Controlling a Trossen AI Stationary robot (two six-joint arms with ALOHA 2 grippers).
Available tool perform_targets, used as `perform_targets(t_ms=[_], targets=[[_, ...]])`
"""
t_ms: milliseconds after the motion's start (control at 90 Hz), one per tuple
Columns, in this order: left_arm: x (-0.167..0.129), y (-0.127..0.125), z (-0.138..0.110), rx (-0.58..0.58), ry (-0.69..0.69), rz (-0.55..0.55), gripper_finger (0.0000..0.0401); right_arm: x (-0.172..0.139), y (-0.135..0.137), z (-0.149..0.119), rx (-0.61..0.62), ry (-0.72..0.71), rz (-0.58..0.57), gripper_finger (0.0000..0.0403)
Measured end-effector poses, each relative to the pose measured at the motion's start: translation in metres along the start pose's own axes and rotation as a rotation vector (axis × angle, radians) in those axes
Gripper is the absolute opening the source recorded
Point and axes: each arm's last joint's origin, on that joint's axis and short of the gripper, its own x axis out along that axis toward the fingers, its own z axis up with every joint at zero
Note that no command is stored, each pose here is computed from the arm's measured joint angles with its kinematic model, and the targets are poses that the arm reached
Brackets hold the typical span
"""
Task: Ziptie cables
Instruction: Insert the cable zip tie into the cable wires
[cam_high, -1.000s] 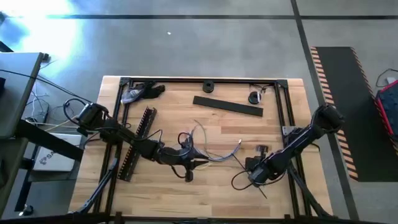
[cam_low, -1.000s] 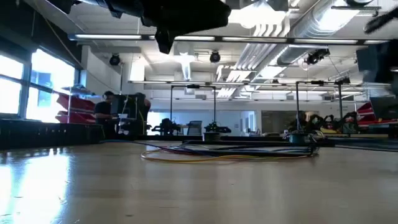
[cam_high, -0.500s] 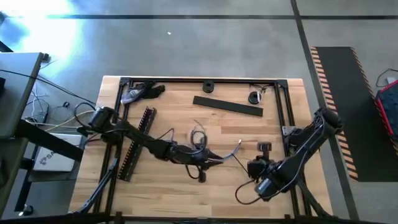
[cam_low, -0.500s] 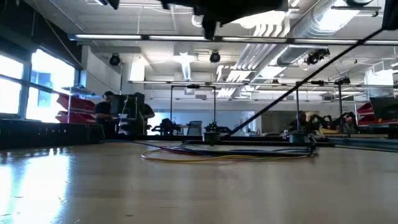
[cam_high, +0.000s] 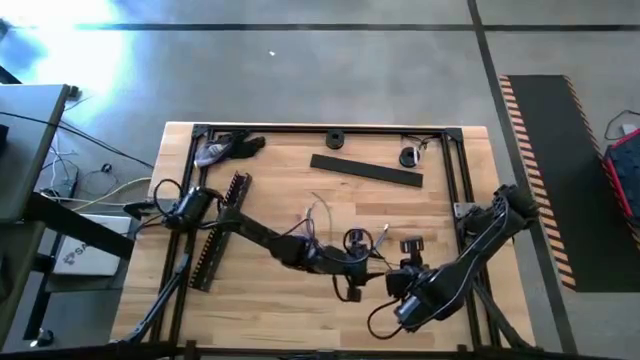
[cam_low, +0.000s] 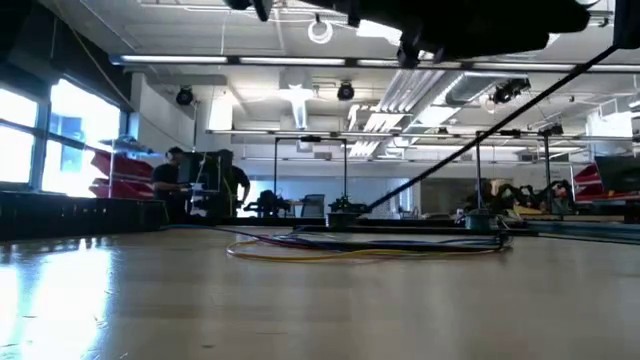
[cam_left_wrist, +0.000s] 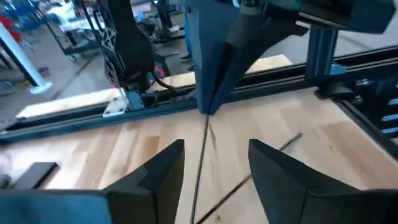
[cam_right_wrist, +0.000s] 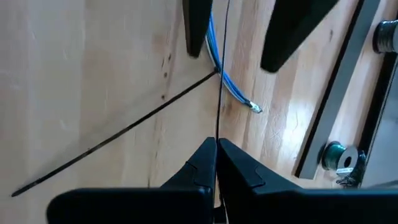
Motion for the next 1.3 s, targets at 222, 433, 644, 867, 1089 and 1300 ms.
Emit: perform_targets(t_ms=[222, 433, 644, 867, 1089, 1300], targets=[[0.007, 0.001, -0.008, 0.015, 0.021, 0.002, 0.0133, 0.0, -0.001, 0.003, -0.001, -0.014, 0.011, 0.0], [0.009, 0.009, -0.01, 0.001, 0.036, 0.002, 0.0089, 0.002, -0.003, 0.006, -0.005, -0.029, 0.02, 0.0], [0.013, 0.012, -0.016, 0.003, 0.054, -0.006, 0.007, 0.003, -0.004, 0.009, -0.002, -0.041, 0.025, 0.0], [0.012, 0.01, -0.017, 0.018, 0.066, -0.009, 0.0006, 0.003, -0.003, 0.01, 0.005, -0.051, 0.027, 0.0], [0.006, -0.004, -0.017, 0.142, 0.1, 0.035, 0.0, 0.001, 0.0, 0.01, 0.02, -0.066, 0.044, 0.0017], [0.003, -0.013, -0.018, 0.2, 0.118, 0.03, 0.0, -0.014, 0.012, -0.004, 0.037, -0.098, 0.117, 0.0118]])
